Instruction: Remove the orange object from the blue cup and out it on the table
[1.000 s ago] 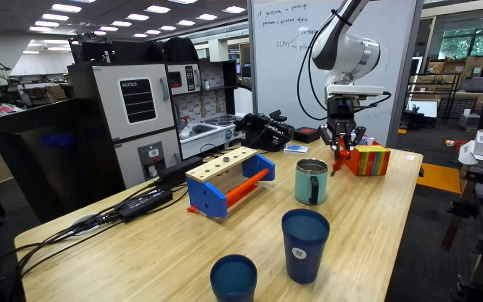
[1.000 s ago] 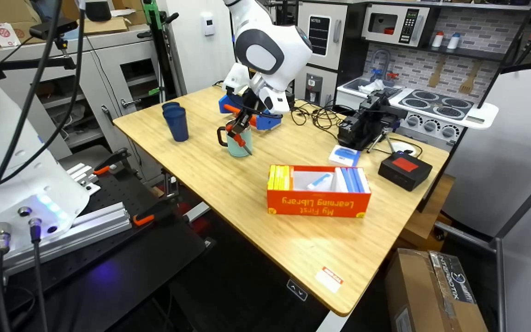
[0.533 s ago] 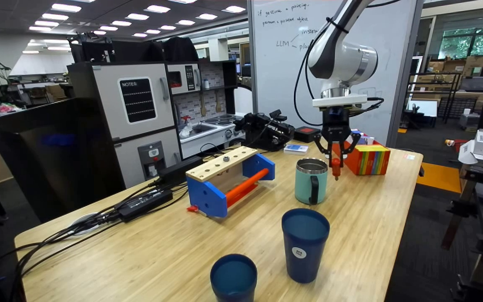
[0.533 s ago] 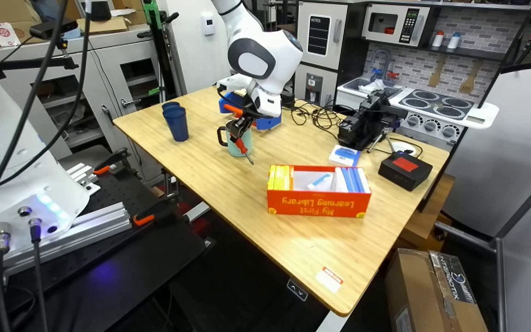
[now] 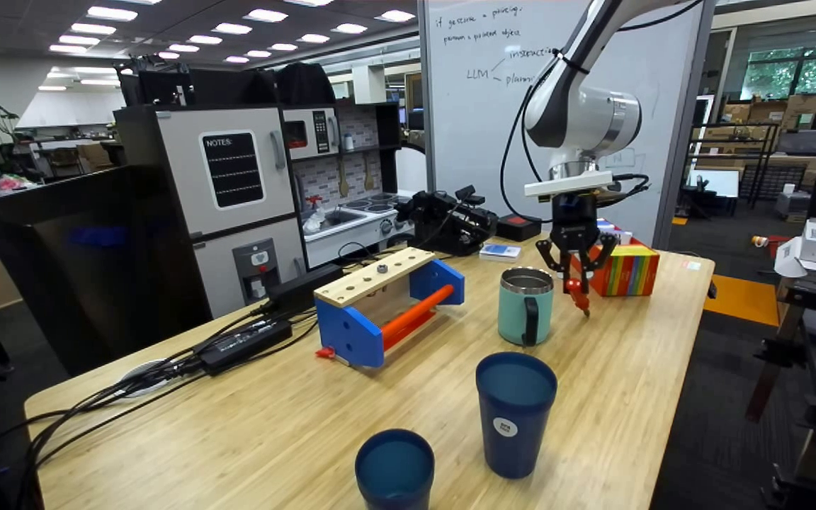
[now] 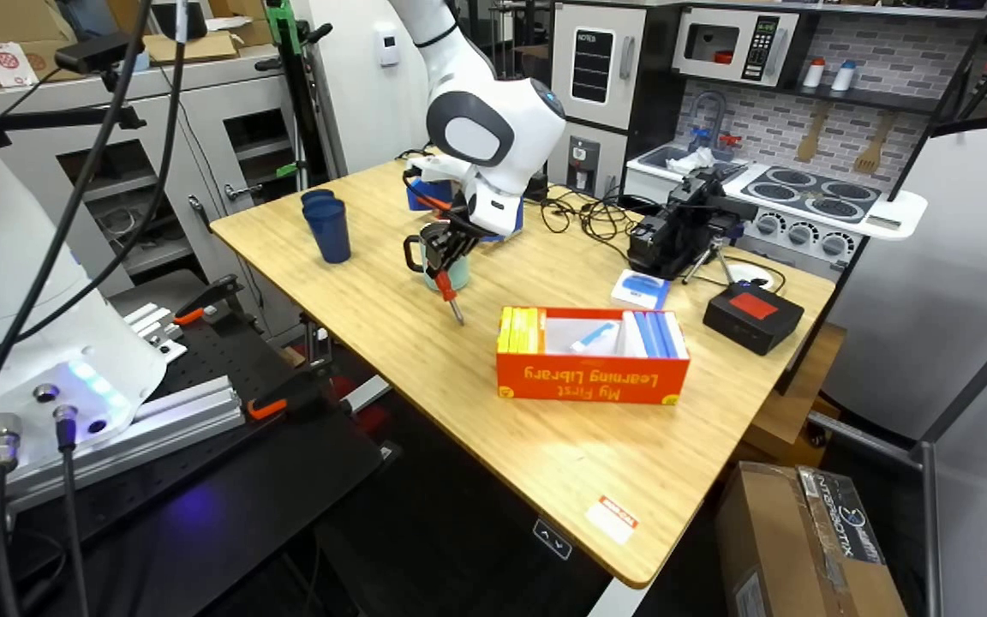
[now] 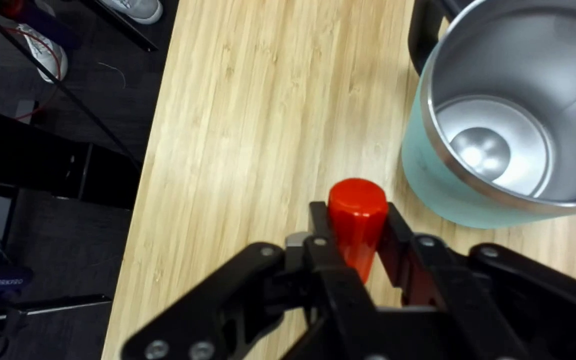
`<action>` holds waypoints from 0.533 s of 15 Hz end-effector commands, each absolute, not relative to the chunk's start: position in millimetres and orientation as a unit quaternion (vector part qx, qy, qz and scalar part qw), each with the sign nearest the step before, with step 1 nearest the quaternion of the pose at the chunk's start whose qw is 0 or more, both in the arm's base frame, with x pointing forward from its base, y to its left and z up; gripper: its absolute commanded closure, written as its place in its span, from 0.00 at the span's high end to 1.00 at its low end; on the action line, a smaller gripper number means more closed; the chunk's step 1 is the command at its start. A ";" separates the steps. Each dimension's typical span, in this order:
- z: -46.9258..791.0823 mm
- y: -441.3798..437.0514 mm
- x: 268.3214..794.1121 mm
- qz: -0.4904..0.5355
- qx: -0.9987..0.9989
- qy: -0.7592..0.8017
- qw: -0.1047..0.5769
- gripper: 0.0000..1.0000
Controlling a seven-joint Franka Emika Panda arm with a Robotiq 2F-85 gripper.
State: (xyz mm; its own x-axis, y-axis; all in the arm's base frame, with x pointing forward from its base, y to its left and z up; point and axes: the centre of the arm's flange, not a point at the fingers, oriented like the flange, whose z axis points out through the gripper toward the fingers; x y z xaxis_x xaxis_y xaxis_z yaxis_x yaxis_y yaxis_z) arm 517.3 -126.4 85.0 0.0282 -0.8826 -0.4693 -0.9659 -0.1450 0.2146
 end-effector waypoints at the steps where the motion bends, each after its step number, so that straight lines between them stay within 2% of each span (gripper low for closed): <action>1: 81.8 -129.3 523.6 0.260 -0.693 0.666 0.087 0.09; 2: 81.3 -129.8 524.2 0.260 -0.692 0.667 0.088 0.52; 4: 79.3 -131.4 525.5 0.261 -0.692 0.668 0.088 0.58; 8: 76.1 -135.2 526.2 0.262 -0.692 0.667 0.089 0.87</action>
